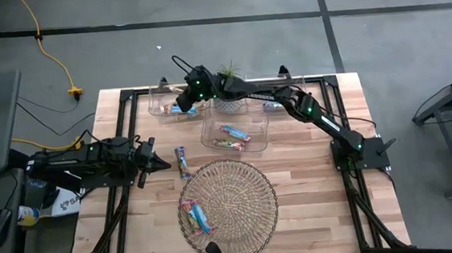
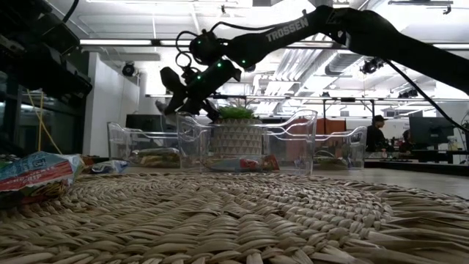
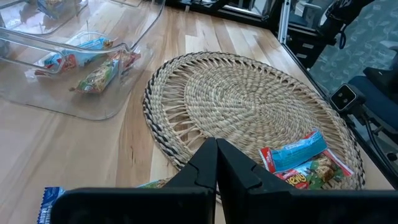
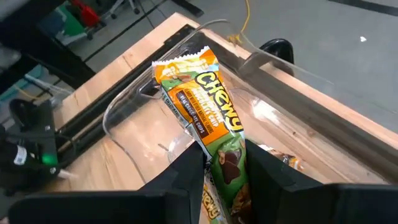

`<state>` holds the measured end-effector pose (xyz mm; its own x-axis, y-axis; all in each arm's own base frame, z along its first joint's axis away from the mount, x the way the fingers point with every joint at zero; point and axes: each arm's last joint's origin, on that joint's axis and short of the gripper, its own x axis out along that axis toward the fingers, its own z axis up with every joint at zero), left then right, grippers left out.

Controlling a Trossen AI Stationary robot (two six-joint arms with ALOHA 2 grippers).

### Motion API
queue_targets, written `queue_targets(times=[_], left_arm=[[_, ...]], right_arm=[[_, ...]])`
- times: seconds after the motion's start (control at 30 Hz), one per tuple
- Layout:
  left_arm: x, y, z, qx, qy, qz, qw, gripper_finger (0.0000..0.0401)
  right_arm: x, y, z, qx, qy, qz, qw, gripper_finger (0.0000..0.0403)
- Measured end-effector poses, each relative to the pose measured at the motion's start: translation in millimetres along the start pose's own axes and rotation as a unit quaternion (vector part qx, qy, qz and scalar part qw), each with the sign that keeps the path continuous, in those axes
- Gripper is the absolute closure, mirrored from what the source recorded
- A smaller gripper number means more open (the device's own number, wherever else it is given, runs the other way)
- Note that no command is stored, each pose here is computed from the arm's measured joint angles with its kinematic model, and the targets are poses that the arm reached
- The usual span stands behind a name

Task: Pick and place Granola Bars by type
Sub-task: Put the yellow granola bar into the top left transparent bin

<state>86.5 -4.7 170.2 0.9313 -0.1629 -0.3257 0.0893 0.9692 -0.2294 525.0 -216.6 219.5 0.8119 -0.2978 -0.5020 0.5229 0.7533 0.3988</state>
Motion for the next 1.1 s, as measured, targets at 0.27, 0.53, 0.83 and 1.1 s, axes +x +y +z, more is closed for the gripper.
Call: queue_targets(times=[0.27,0.53,0.83,1.1], left_arm=[[0.0,0.0,0.0,0.0,0.0,0.0,1.0,0.04],[0.0,0.0,0.0,0.0,0.0,-0.001,1.0,0.04],[0.0,0.0,0.0,0.0,0.0,-0.001,1.0,0.04],[0.0,0.0,0.0,0.0,0.0,-0.001,1.0,0.04]], right_arm=[[2.9,-4.8,-1.0,0.043,0.002,-0.004,0.999,0.0318],[3.9,-4.4,-2.4,0.036,0.009,0.006,0.999,0.0318],[4.7,-2.9,-4.0,0.029,0.014,0.017,0.999,0.0318],[5.2,-1.8,-4.2,0.025,0.016,0.03,0.999,0.0293]])
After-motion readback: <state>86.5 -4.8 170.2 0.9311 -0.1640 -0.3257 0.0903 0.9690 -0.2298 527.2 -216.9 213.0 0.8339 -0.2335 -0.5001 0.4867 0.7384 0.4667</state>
